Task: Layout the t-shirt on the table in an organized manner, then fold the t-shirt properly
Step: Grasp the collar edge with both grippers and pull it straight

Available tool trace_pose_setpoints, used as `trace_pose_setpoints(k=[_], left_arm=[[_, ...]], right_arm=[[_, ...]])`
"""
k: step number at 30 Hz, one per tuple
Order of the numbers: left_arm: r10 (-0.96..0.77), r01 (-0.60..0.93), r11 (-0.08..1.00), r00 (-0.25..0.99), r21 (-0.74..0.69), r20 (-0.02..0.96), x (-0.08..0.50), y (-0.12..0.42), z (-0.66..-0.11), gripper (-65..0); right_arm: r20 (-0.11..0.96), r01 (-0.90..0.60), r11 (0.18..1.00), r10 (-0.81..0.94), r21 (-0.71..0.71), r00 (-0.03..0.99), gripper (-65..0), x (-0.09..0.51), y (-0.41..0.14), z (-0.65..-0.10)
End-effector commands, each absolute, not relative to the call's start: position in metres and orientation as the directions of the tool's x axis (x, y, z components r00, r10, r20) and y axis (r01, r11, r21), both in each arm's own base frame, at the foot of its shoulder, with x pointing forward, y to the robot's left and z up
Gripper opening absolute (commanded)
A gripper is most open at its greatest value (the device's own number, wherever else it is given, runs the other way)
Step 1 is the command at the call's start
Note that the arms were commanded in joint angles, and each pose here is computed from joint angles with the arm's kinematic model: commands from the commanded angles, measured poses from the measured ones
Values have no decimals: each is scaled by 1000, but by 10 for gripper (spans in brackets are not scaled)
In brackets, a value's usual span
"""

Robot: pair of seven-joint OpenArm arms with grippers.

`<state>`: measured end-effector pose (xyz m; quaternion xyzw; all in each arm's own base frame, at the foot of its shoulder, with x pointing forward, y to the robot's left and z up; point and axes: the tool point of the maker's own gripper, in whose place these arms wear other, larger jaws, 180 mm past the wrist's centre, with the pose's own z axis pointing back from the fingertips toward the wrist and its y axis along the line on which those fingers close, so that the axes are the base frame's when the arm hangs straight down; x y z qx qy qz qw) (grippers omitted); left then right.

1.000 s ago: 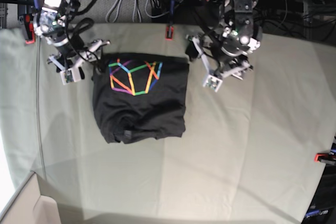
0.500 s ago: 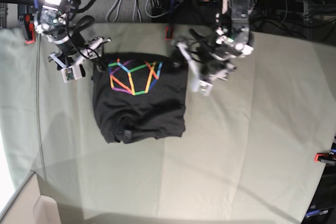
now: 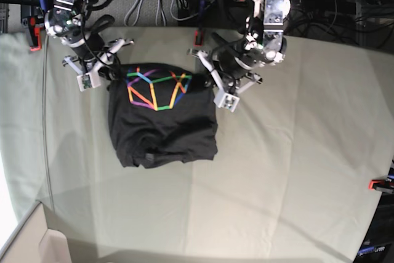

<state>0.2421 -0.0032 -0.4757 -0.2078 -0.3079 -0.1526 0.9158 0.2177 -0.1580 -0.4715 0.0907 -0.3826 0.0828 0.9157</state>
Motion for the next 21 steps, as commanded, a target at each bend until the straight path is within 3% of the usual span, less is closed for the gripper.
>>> trace_pose_setpoints(k=[1,21], left_arm=[[-188,421,861,785,-286,590,231,-6,-482,-650],[-173,399,874,788,-276,591,205,4,-474,-650]], right_arm=[[737,-212,973,76,92,671,-643,224,-164,-464],[703,-240,971,155,23,694,-650,177,-177,-454]])
